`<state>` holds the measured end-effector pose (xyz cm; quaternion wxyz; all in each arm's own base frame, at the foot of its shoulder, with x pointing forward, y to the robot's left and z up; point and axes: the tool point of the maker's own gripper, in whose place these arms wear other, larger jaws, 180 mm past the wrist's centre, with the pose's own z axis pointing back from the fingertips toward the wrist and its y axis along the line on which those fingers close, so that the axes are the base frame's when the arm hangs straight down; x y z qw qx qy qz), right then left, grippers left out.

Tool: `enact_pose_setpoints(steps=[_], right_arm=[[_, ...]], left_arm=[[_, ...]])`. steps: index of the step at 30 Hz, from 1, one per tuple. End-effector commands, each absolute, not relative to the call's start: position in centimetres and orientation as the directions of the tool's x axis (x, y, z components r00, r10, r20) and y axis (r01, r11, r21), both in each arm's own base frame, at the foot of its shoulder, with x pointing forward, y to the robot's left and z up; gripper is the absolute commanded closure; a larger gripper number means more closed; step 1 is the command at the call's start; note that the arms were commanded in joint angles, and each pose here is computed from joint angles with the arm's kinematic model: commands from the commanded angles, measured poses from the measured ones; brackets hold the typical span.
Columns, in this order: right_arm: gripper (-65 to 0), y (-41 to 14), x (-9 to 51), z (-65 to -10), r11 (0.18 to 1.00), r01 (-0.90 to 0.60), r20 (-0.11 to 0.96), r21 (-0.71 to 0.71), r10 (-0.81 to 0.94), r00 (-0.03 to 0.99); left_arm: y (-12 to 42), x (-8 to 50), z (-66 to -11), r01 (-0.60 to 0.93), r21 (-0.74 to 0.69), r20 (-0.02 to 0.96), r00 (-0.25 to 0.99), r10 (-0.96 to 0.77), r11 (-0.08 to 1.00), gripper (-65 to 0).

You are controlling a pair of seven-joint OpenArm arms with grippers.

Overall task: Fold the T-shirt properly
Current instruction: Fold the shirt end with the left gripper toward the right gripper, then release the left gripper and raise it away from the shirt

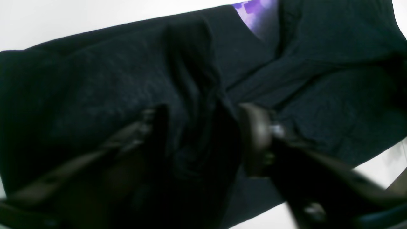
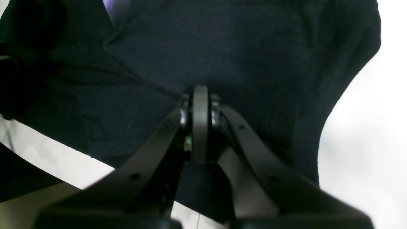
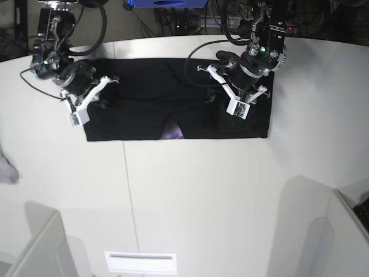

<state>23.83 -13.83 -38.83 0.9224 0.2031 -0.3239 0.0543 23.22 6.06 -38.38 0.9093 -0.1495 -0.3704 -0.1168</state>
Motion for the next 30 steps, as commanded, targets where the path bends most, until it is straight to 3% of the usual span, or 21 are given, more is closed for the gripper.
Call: enact_pose_setpoints(steps=[1,4,9,14,16,18,19,20,23,24,30], right_arm=[[0.0,-14.1,24.5,-37.9,0.911,-0.243,0.650,0.332,-0.034,0.759],[0.0,-14.1,24.6,-37.8,0.911,-0.243,0.652,0.332,-0.036,0.757],[0.0,-14.6,24.7,-37.7,0.916,-0.230,0.657,0.328,-0.046,0.752],[0.0,-17.9,24.9,-37.0,0.940,-0.118,0.673,0.320,-0.138,0.727],[0.0,-19.4,24.5,-37.0,0.948,-0.074,0.659,0.310,-0.158,0.736],[0.0,-20.6,24.0,-37.1,0.953,-0.042,0.637,0.299,-0.167,0.753],[-1.4,-21.0,24.0,-37.0,0.955,-0.031,0.631,0.294,-0.170,0.757],[-9.3,-21.4,24.1,-37.0,0.956,-0.022,0.625,0.291,-0.173,0.761],[-31.7,-22.1,24.1,-37.0,0.958,-0.003,0.617,0.288,-0.183,0.765],[-35.9,-22.1,24.3,-36.9,0.957,-0.005,0.619,0.290,-0.184,0.763],[-38.1,-22.1,24.8,-38.1,0.946,0.016,0.571,0.322,-0.208,0.794]], left_arm=[[5.5,24.3,-37.0,0.335,-0.195,0.748,0.659,-0.081,0.922,-41.0],[3.6,24.3,-36.4,0.366,-0.221,0.757,0.649,-0.078,0.904,-44.9],[1.6,24.1,-35.0,0.401,-0.246,0.779,0.623,-0.065,0.883,-44.8],[3.5,24.6,-34.7,0.345,-0.263,0.779,0.627,-0.012,0.901,-43.9],[6.7,24.5,-35.1,0.251,-0.301,0.760,0.645,0.073,0.920,-36.9],[11.1,24.6,-34.8,0.129,-0.343,0.750,0.634,0.189,0.930,-21.6],[13.6,24.7,-34.6,0.059,-0.370,0.744,0.616,0.258,0.927,-11.4],[16.4,24.5,-34.3,-0.002,-0.373,0.746,0.593,0.301,0.928,-0.8],[22.8,23.7,-34.2,-0.122,-0.341,0.750,0.563,0.348,0.932,0.0],[24.5,23.4,-34.6,-0.147,-0.315,0.749,0.568,0.341,0.937,0.0],[30.4,20.9,-36.3,-0.192,-0.229,0.735,0.608,0.299,0.954,0.0]])
